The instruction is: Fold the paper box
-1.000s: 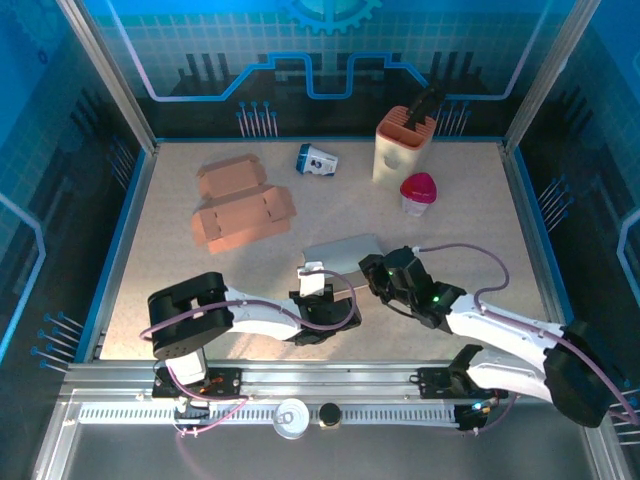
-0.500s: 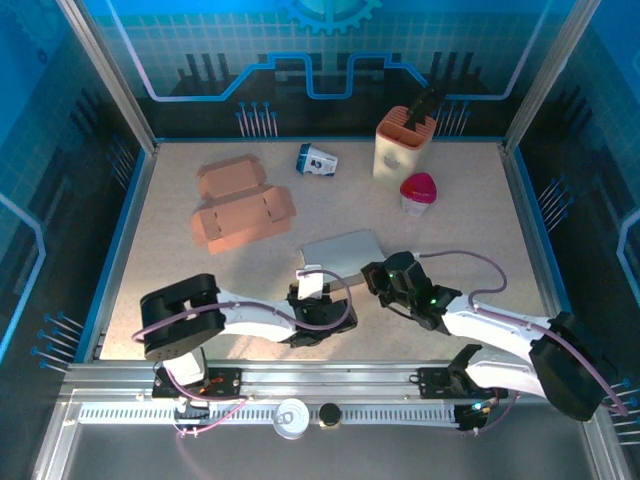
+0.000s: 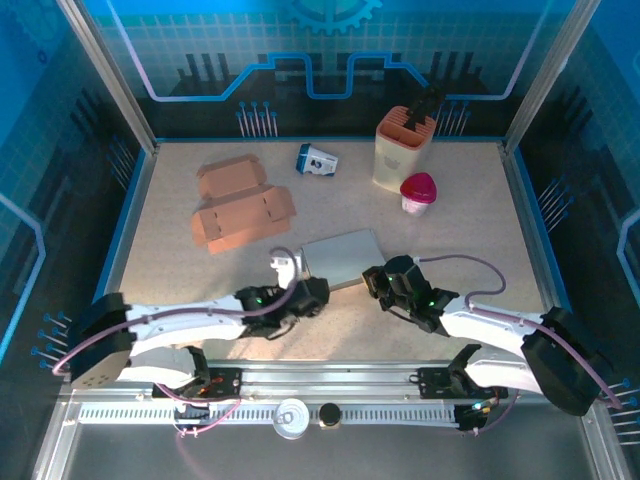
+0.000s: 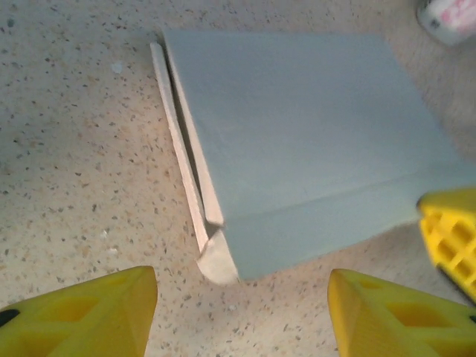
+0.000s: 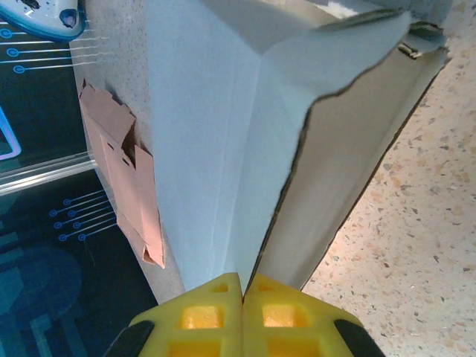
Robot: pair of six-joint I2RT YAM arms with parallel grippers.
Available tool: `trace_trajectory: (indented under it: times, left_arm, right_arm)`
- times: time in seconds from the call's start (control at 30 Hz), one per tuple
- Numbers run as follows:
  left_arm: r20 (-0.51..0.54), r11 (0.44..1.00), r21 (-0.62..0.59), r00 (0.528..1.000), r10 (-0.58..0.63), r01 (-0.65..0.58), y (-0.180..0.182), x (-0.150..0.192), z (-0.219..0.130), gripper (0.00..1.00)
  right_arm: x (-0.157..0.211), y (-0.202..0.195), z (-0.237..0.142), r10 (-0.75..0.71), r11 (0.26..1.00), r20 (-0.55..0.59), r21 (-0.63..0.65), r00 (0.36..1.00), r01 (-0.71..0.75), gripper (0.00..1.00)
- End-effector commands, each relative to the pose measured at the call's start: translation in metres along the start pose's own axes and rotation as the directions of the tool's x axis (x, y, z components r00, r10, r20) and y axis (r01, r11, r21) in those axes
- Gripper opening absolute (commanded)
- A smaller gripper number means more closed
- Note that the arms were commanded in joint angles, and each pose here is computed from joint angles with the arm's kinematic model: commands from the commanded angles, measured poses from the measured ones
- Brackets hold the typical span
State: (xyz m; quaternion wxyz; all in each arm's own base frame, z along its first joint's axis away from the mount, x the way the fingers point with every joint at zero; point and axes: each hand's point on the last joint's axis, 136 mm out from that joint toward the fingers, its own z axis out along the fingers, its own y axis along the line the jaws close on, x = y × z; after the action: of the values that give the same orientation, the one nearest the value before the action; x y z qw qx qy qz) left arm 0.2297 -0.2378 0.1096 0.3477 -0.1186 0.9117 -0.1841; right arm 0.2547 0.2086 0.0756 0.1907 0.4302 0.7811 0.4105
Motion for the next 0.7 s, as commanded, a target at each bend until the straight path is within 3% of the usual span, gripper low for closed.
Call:
trace_trajectory:
  times: [0.0,0.17,0.37,0.67]
  left_arm:
    - [-0.157,0.991,0.1,0.985,-0.069,0.086,-0.002,0.001,0.007,0.63]
    - [-0.253,0.983,0.119,0.962,-0.105,0.139,-0.001,-0.006,0.032,0.59]
    - [-0.308,0.984,0.083,0.943,-0.127,0.16,0.002,0.01,0.068,0.55]
    - [-0.283,0.983,0.042,0.946,-0.158,0.177,0.02,0.015,0.092,0.31]
  right_arm:
    - [-0.008,-0.017,0.001,-0.011,0.999,0.034,0.043,0.999,0.01,0.0]
    - [-0.009,-0.018,0.001,-0.018,0.999,0.039,0.048,0.999,0.016,0.0]
    - [-0.008,-0.018,0.002,-0.019,0.998,0.03,0.052,0.999,0.017,0.0]
    - [-0.005,-0.033,0.003,-0.042,0.995,0.011,0.096,0.999,0.041,0.02]
